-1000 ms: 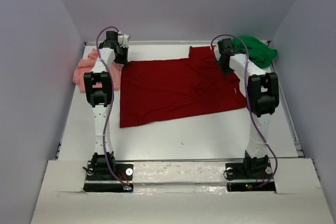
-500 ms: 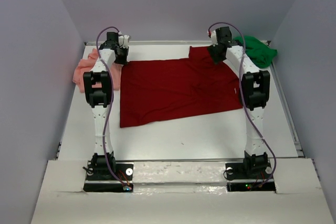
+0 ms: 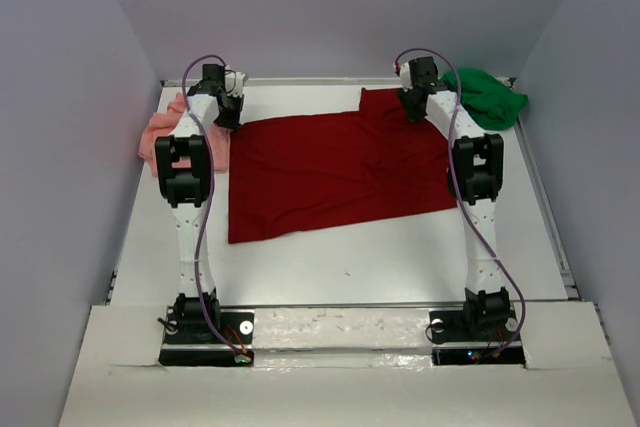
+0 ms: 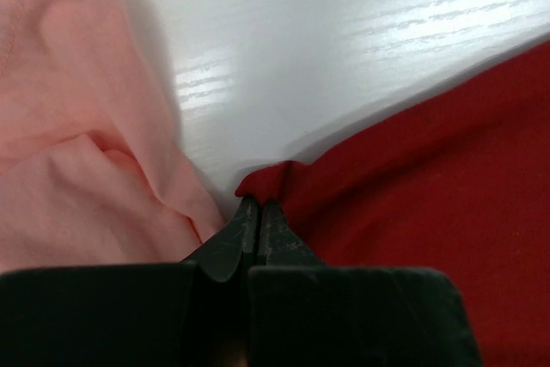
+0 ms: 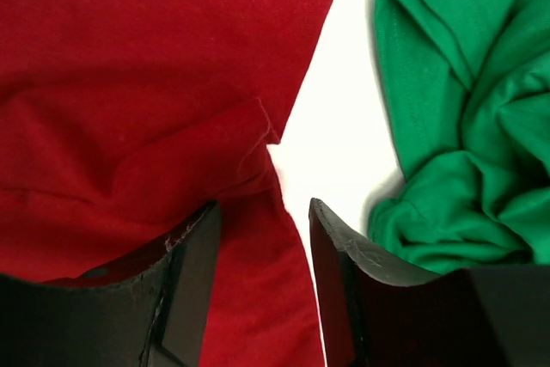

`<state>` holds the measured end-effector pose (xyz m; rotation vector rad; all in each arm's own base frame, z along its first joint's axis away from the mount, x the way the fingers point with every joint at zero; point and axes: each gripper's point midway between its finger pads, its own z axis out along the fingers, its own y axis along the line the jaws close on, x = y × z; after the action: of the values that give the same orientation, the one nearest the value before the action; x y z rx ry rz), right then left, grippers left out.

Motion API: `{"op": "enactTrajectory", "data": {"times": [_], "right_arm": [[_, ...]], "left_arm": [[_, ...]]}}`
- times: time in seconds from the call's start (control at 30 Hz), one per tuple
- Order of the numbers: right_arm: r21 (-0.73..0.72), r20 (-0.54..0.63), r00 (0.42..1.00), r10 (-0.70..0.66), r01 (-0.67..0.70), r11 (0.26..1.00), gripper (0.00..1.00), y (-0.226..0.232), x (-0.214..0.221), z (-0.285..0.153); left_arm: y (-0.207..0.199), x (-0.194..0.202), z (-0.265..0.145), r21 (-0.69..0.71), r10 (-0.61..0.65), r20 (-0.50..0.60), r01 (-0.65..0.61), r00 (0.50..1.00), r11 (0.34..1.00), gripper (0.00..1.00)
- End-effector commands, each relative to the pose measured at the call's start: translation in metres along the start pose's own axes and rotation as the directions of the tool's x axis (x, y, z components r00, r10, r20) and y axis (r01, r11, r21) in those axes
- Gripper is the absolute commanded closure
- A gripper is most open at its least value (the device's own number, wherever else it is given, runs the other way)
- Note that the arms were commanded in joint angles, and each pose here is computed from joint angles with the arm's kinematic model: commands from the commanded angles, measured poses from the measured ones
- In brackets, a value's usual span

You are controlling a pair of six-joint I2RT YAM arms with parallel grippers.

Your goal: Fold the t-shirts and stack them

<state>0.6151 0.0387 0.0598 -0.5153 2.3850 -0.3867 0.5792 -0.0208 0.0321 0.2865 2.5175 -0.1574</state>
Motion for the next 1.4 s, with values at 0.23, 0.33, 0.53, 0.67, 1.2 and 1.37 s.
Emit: {"op": "enactTrajectory", "data": {"times": [0.23,0.33,0.53,0.67,1.2,1.37], "right_arm": [[0.012,0.147,0.988,0.043,-0.045,0.999,0.5,-0.024,-0.036,0.009],[-0.005,0.16,0.986,0.039,-0.039,0.999,0.5,-0.02,-0.039,0.012],[-0.024,0.176,0.983,0.059,-0.056,0.998,0.47,-0.02,-0.04,0.021],[-0.045,0.165,0.984,0.063,-0.056,0.997,0.45,-0.013,-0.035,0.026],[-0.074,0.098,0.994,0.057,-0.05,0.996,1.0,-0.006,-0.007,0.025],[-0.062,0.114,0.993,0.044,-0.037,0.997,1.0,-0.013,-0.014,0.015]], "left_arm": [[-0.023,-0.01,-0.044,-0.009,0.035,0.01,-0.035,0.999,0.999,1.0],[-0.025,-0.012,-0.047,-0.01,0.039,0.014,-0.038,0.999,0.999,1.0],[-0.029,-0.013,-0.051,-0.022,0.051,0.015,-0.05,0.999,0.998,1.0],[-0.028,-0.012,-0.054,-0.028,0.054,0.015,-0.054,0.998,0.998,1.0],[-0.026,-0.007,-0.054,-0.037,0.068,0.002,-0.067,0.998,0.997,1.0],[-0.026,-0.009,-0.054,-0.038,0.064,0.009,-0.064,0.998,0.997,1.0]]}}
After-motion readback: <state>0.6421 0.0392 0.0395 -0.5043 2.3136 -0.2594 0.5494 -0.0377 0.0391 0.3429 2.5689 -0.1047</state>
